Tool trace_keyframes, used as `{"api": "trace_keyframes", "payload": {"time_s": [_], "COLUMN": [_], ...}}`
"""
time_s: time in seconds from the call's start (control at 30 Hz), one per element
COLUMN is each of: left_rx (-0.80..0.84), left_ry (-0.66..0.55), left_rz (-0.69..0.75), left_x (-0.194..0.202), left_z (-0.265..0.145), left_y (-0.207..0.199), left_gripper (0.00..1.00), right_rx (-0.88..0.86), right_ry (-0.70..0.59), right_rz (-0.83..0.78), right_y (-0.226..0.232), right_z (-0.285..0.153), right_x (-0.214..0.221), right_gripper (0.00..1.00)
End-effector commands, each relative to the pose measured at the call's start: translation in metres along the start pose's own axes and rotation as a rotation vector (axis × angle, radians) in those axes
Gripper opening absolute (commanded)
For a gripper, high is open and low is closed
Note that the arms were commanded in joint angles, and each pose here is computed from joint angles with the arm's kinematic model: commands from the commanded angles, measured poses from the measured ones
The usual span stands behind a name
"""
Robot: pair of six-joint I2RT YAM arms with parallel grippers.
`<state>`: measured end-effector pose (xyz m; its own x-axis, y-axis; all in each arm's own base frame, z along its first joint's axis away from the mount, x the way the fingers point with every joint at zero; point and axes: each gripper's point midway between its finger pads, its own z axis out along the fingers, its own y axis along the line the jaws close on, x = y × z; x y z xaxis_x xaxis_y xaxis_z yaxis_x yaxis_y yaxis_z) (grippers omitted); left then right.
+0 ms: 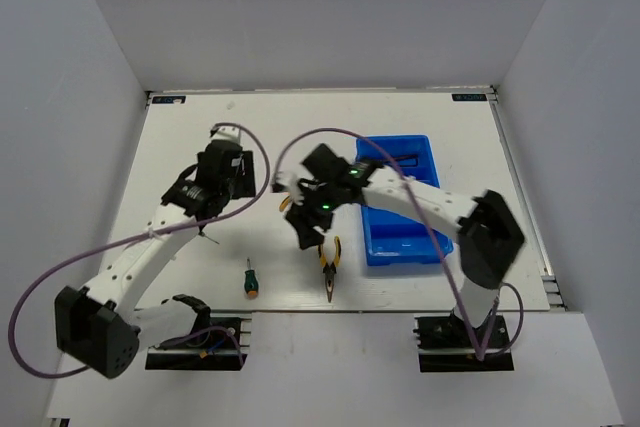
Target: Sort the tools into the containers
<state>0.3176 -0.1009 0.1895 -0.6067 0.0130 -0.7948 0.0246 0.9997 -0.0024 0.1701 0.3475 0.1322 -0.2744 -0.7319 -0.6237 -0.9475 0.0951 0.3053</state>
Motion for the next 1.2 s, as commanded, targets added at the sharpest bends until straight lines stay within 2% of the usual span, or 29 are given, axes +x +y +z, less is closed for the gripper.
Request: {"api": "trace_keyframes", "payload": {"time_s": [0.0, 0.03, 0.07, 0.17, 0.23, 0.3, 0.43, 0.47, 0.53, 0.7, 0.87, 1.17], "left_rx": [-0.289, -0.344, -0.472, -0.569, -0.661, -0.681, -0.669, -0.666, -0.650, -0.650, -0.635, -0.619], "left_ry": [-0.128, -0.149, -0.155, -0.246, -0.255, -0.274, -0.349, -0.353, -0.362, -0.362, -0.364, -0.354], "left_rz": [-0.117, -0.200, -0.232, -0.396, -0.423, -0.474, -0.543, -0.537, -0.551, -0.551, -0.545, -0.534], "left_x": [-0.001, 0.003, 0.015, 0.022, 0.032, 0.037, 0.033, 0.034, 0.035, 0.035, 0.034, 0.034], "left_z": [-0.045, -0.054, -0.068, -0.096, -0.113, -0.120, -0.133, -0.133, -0.134, -0.134, -0.135, -0.131], "left_y": [0.069, 0.082, 0.106, 0.130, 0.148, 0.153, 0.159, 0.160, 0.159, 0.159, 0.158, 0.155], "left_gripper": [0.77, 0.77, 0.77, 0.76, 0.76, 0.76, 0.76, 0.76, 0.76, 0.76, 0.77, 0.77], "right_rx": [0.117, 0.113, 0.145, 0.193, 0.226, 0.260, 0.358, 0.340, 0.341, 0.372, 0.503, 0.568], "right_ry": [0.048, 0.089, 0.073, 0.106, 0.103, 0.103, 0.085, 0.069, 0.103, 0.093, 0.138, 0.197], "right_rz": [0.135, 0.226, 0.245, 0.362, 0.427, 0.424, 0.418, 0.413, 0.438, 0.442, 0.429, 0.447], "right_y": [0.005, 0.011, 0.014, 0.025, 0.032, 0.041, 0.035, 0.039, 0.046, 0.053, 0.040, 0.037], "right_z": [0.039, 0.059, 0.065, 0.096, 0.113, 0.125, 0.144, 0.149, 0.156, 0.171, 0.178, 0.183], "right_x": [-0.047, -0.043, -0.057, -0.060, -0.061, -0.059, -0.062, -0.072, -0.066, -0.072, -0.049, -0.017], "right_gripper": [0.66, 0.67, 0.67, 0.67, 0.67, 0.70, 0.70, 0.70, 0.70, 0.69, 0.68, 0.65]}}
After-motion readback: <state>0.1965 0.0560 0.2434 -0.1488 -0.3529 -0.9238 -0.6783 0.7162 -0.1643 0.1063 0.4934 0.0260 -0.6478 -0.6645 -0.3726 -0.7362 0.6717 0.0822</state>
